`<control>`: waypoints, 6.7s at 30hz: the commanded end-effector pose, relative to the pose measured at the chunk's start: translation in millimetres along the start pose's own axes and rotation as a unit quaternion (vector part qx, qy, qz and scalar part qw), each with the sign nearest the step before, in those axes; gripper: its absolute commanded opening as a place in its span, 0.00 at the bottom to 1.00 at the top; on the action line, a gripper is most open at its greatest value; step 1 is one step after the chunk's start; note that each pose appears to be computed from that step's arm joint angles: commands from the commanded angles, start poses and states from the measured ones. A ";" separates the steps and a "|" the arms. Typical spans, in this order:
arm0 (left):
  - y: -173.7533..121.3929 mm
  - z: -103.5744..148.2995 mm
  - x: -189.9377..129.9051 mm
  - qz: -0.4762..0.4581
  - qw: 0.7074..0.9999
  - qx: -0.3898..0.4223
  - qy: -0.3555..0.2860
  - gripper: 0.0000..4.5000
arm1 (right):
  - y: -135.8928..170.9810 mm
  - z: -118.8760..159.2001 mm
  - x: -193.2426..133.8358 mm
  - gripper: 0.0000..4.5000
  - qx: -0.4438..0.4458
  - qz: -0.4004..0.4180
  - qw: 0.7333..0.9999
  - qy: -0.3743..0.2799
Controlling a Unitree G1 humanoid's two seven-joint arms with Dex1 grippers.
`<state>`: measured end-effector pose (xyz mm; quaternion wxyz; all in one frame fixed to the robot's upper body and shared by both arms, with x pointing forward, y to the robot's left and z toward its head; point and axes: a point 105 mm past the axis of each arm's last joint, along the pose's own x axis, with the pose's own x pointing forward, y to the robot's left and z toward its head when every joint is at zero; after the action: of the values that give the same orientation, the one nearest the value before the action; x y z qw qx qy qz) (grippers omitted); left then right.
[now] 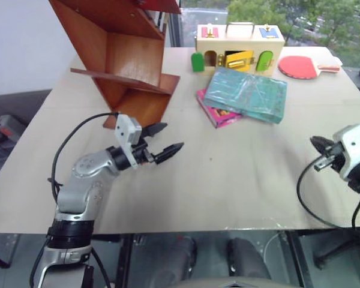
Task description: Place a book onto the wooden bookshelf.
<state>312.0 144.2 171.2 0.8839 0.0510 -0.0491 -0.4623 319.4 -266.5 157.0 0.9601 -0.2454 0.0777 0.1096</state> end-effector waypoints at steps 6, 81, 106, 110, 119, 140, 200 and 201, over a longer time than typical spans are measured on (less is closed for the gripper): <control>-11.6 16.4 10.0 -0.016 0.999 0.034 -0.024 1.00 | -29.9 -17.0 78.6 0.01 -0.063 -0.075 0.994 0.047; -7.0 16.5 24.6 0.012 0.999 0.030 -0.043 1.00 | 78.8 152.0 175.6 0.01 -0.060 0.080 0.992 -0.081; -3.5 9.1 -0.7 0.049 0.998 0.031 -0.027 1.00 | 146.9 155.3 154.6 0.01 -0.065 0.286 0.944 -0.153; -3.0 8.5 1.6 0.048 0.998 0.029 -0.027 1.00 | 136.2 168.5 140.5 0.01 -0.087 0.271 0.941 -0.186; -6.3 6.4 11.1 0.043 0.999 0.008 -0.032 1.00 | 134.3 183.0 94.2 0.01 -0.095 0.236 0.940 -0.227; -34.5 -26.0 185.4 0.019 0.810 -0.585 -0.030 1.00 | 82.9 106.6 -58.3 0.71 -0.036 0.135 0.973 -0.183; -22.9 52.6 -26.8 0.065 0.996 0.048 -0.027 1.00 | 115.8 106.4 171.6 0.02 -0.051 0.222 0.973 -0.020; -22.7 50.7 -27.3 0.066 0.996 0.047 -0.025 1.00 | 114.5 106.2 170.7 0.02 -0.048 0.225 0.973 -0.025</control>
<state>277.4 150.5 204.2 0.9101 0.0587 -0.0665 -0.4047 469.2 -86.2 170.2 0.9015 -0.2800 0.0930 0.3167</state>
